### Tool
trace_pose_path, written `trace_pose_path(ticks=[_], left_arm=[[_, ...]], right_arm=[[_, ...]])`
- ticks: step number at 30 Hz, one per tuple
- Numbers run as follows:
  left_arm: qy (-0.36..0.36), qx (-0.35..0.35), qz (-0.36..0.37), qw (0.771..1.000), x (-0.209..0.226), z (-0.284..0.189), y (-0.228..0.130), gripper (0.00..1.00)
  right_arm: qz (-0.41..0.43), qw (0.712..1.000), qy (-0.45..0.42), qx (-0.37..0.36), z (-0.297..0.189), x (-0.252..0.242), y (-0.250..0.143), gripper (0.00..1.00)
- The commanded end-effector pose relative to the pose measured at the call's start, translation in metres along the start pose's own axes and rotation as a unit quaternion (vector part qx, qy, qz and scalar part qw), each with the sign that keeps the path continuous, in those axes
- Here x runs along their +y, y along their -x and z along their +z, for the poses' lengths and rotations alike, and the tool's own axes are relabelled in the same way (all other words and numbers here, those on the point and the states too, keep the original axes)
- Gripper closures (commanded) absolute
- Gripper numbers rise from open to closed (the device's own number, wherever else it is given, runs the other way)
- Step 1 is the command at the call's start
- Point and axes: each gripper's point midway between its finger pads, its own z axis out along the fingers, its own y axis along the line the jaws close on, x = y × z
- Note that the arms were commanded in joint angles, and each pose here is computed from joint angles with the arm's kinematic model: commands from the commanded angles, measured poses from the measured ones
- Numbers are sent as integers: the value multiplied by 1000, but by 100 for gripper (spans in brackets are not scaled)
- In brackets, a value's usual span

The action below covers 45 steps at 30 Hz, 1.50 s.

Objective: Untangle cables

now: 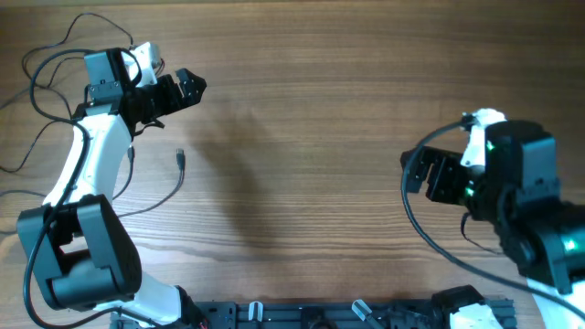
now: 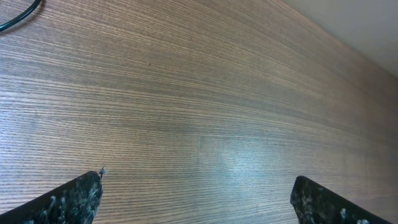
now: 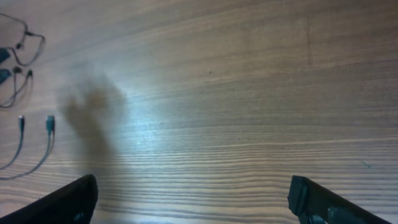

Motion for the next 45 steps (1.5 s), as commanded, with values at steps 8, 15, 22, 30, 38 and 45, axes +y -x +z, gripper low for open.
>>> trace_pose_path(ticks=[8, 15, 22, 30, 38, 45], left_arm=[[-3, -1, -2, 1000, -1, -1, 0, 0], [-3, -1, -2, 1000, -1, -1, 0, 0], [-4, -1, -2, 1000, -1, -1, 0, 0], [-3, -1, -2, 1000, -1, -1, 0, 0], [-3, -1, -2, 1000, -1, -1, 0, 0], [-3, -1, -2, 1000, -1, -1, 0, 0]], right_arm=[[-76, 994, 15, -80, 14, 3, 19, 0], [-46, 974, 21, -221, 11, -33, 7, 0], [-49, 940, 22, -337, 28, -59, -12, 0], [-45, 901, 24, -432, 34, -75, -15, 0], [-53, 864, 30, -499, 37, -80, -12, 0], [-69, 883, 9, -465, 56, -86, -23, 0]])
